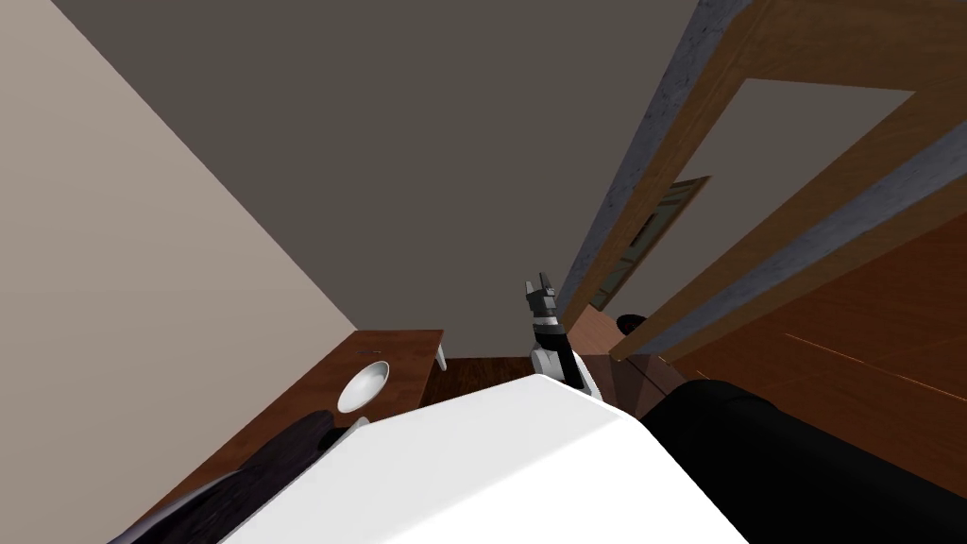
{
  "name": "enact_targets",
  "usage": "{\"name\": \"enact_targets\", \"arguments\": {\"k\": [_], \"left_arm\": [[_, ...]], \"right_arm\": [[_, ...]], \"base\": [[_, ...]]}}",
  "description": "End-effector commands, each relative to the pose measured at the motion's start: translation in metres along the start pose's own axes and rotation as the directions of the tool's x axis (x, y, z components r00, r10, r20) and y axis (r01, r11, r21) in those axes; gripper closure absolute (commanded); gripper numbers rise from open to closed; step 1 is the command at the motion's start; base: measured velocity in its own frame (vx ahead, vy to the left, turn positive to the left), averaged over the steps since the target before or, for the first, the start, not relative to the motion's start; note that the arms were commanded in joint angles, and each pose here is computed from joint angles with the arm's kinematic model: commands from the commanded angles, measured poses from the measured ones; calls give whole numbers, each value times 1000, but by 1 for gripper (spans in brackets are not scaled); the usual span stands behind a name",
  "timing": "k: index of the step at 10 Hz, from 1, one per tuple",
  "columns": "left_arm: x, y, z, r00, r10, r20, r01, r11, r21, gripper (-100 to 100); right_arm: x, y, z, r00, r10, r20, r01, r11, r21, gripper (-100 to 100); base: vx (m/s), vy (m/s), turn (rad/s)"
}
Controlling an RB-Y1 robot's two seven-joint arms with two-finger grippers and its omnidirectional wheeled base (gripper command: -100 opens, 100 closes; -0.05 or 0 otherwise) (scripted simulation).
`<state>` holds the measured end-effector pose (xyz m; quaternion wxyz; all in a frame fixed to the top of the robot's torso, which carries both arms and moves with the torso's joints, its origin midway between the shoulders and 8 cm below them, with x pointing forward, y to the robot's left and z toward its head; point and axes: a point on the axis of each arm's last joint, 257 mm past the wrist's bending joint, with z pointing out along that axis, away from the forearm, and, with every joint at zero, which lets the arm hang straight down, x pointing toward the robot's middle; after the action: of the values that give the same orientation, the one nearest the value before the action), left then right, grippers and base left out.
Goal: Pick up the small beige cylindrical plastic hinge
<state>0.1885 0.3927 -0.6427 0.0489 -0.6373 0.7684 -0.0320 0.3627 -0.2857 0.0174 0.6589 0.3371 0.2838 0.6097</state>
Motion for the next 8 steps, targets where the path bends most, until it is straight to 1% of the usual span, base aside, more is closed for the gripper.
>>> {"name": "enact_targets", "arguments": {"k": [1,2,3,4,5,6,7,8], "left_arm": [[0,0,0,1000,0,0,0,1000,0,0],[-2,-12,-1,1000,11,-4,-11,1000,15,100],[-10,-20,-3,1000,8,0,-8,1000,23,100],[-2,-25,-2,1000,20,-12,-19,999,28,100],[-1,-25,-2,999,30,-13,-30,999,26,100],[-6,-34,-4,1000,25,-15,-25,999,36,100],[0,-36,-3,999,46,-20,-46,998,34,100],[-8,-43,-5,999,37,-17,-37,999,40,100]], "right_arm": [[0,0,0,1000,0,0,0,1000,0,0],[0,0,0,1000,0,0,0,1000,0,0],[0,0,0,1000,0,0,0,1000,0,0],[0,0,0,1000,0,0,0,1000,0,0],[0,0,0,1000,0,0,0,1000,0,0],[0,0,0,1000,0,0,0,1000,0,0],[0,0,0,1000,0,0,0,1000,0,0],[0,0,0,1000,0,0,0,1000,0,0]], "base": [[0,0,0],[-10,-15,83],[-23,-35,133],[-16,-30,39],[-4,-14,-17],[-9,-19,68],[-10,-17,50],[-13,-21,84]]}}
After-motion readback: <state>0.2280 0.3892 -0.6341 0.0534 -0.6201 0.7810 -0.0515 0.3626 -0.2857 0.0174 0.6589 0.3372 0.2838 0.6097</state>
